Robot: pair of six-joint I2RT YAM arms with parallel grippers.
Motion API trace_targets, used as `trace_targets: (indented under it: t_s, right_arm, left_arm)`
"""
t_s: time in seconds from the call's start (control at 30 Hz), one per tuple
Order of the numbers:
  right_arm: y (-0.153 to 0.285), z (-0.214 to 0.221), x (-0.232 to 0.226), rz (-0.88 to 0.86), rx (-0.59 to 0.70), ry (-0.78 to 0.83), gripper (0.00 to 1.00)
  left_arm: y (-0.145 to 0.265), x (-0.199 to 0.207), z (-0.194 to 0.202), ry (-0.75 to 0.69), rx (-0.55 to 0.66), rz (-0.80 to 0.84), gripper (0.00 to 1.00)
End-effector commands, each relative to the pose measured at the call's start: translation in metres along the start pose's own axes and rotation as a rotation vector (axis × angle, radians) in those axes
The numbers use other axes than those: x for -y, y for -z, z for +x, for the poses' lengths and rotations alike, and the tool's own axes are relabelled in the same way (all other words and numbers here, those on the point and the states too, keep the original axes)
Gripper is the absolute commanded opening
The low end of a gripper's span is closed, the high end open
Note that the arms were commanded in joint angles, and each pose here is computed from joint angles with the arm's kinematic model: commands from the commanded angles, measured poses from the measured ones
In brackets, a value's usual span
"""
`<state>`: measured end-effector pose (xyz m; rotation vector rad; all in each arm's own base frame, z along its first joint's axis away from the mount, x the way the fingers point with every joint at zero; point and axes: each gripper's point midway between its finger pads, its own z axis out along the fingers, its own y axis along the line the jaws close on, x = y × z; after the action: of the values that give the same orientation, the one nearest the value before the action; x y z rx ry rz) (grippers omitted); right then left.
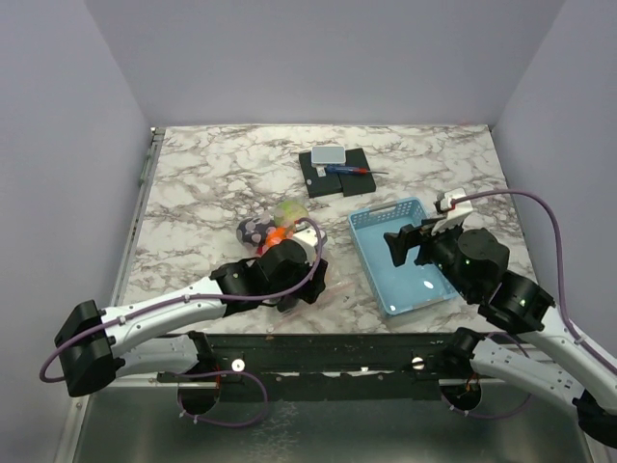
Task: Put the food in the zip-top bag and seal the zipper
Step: Place the zipper food storage bag at the center of the board, then reset both arms
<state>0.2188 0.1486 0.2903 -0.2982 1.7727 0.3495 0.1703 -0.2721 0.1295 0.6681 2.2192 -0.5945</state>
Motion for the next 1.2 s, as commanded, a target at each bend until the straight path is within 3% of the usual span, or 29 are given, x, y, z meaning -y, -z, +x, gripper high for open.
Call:
trace_targets:
  t_s: [0.0, 0.13, 0.17, 0.47, 0.87, 1.03, 1.17]
  right_arm:
    - [-0.006, 0.008, 0.000, 0.018, -0.011, -0.030, 1.00]
    - [-0.011, 0.015, -0.002, 0.017, -0.032, -0.034, 1.00]
    - [-0.012, 0.017, -0.003, 0.020, -0.037, -0.037, 1.00]
    - [-0.029, 0.045, -0.011, 0.023, -0.123, -0.049, 1.00]
    - [-0.056, 0.057, -0.032, 0.003, -0.294, 0.029, 1.00]
    - [-0.074, 0.043, -0.031, 0.030, -0.311, 0.080, 1.00]
    - [-0.092, 0.036, -0.011, 0.036, -0.335, 0.012, 1.00]
  left_arm:
    - [0.010, 0.021, -0.009, 0.060, 0.033, 0.091, 0.68]
    - [0.016, 0.027, -0.017, 0.069, 0.054, 0.115, 0.96]
    - [0.018, 0.027, -0.020, 0.071, 0.063, 0.118, 0.99]
    - [0.027, 0.025, -0.045, 0.059, 0.114, 0.084, 0.99]
    - [0.034, 0.004, -0.096, -0.055, 0.127, -0.095, 0.99]
    - [0.040, -0.029, -0.128, -0.002, 0.147, -0.147, 0.99]
    - [0.052, -0.071, -0.151, 0.052, 0.192, -0.225, 0.99]
